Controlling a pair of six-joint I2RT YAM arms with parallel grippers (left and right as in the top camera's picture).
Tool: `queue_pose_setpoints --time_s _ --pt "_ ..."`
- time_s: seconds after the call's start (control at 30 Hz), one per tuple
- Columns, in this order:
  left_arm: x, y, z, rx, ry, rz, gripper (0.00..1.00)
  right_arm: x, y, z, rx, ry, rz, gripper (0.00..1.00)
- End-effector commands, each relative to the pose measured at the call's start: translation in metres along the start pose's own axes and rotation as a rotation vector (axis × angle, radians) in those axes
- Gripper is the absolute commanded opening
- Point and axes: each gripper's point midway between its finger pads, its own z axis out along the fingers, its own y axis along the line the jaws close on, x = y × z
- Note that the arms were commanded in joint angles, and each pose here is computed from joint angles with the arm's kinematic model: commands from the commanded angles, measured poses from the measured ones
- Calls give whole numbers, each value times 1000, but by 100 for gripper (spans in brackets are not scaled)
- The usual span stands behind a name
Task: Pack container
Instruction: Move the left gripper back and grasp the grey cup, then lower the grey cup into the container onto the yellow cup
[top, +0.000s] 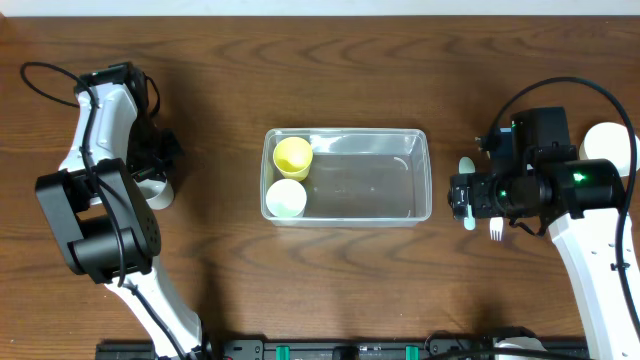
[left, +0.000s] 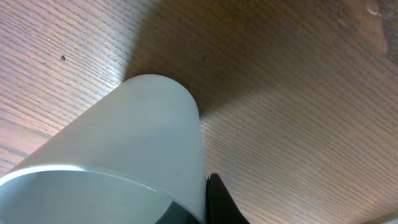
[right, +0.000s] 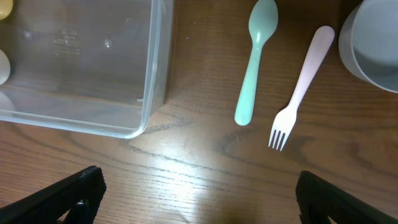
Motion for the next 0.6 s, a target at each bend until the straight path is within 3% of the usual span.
queue_pose_setpoints --time_s 0.0,0.23,0.4,0.57 --pt "4 -5 -12 9 -24 9 6 -4 2 -3 1 -13 -21 99" --pt "37 -58 -102 141 -239 193 6 -6 2 -3 1 -21 -21 99" --pt "97 -135 -182 308 -474 498 6 -7 2 -3 0 -26 -22 99" --pt "166 -198 -214 374 -546 764 6 -8 2 -3 0 -29 -22 99"
